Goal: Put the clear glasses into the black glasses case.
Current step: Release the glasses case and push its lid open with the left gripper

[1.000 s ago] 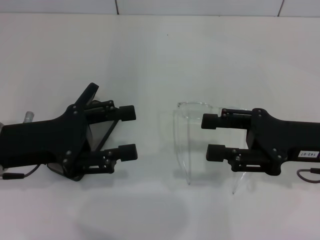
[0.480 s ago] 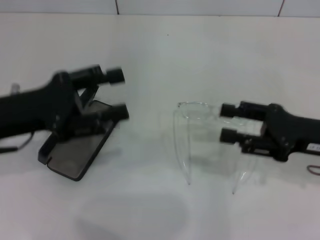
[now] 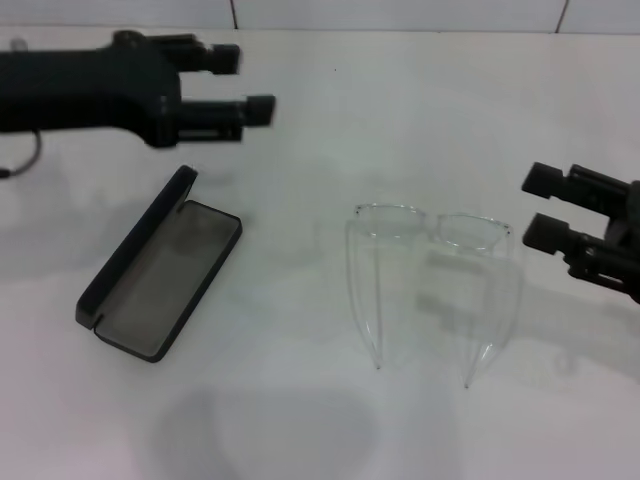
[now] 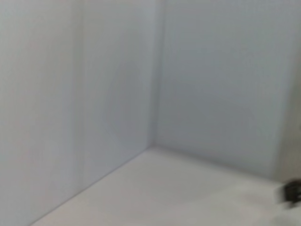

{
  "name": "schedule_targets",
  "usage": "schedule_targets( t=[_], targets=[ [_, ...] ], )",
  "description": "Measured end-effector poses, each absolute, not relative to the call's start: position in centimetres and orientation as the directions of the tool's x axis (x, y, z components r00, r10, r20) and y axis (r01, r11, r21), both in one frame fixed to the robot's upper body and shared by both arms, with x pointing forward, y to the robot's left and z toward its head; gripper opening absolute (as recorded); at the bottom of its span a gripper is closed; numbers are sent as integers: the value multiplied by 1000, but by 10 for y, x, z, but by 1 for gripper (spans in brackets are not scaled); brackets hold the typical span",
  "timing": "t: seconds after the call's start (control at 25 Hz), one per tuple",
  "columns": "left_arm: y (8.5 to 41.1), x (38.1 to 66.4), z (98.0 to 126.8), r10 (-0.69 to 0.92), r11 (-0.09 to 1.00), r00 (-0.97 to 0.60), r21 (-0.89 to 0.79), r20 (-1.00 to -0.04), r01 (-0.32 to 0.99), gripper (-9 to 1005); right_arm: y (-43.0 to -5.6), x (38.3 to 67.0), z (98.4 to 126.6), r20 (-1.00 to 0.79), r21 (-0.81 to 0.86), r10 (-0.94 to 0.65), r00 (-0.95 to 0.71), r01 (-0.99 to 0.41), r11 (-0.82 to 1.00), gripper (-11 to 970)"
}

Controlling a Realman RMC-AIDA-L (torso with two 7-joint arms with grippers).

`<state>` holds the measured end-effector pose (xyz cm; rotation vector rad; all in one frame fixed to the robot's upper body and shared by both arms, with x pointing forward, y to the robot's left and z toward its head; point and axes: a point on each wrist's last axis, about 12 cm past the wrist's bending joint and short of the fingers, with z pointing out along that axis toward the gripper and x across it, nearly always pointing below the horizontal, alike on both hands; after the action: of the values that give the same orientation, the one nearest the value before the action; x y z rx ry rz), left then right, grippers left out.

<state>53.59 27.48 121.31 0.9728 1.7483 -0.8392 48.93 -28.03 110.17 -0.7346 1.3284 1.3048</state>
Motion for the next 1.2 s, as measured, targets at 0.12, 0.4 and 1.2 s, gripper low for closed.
schedule_targets(
  t=[0.12,0.4,1.2],
  targets=[
    [270,540,1224,334,572,-341,-98,-879,814,759,-282,487,1100,-941,284,248,-229,-934,218,649],
    [246,539,1225,506,757,-548,37,-666,653,758,-286,490,1102,-945,270,254,-208,-932,241,649],
    [213,542,1180,616,778,-684,163,-390,607,726,-288,494,1102,-956,241,232,-180,-932,272,648]
  ],
)
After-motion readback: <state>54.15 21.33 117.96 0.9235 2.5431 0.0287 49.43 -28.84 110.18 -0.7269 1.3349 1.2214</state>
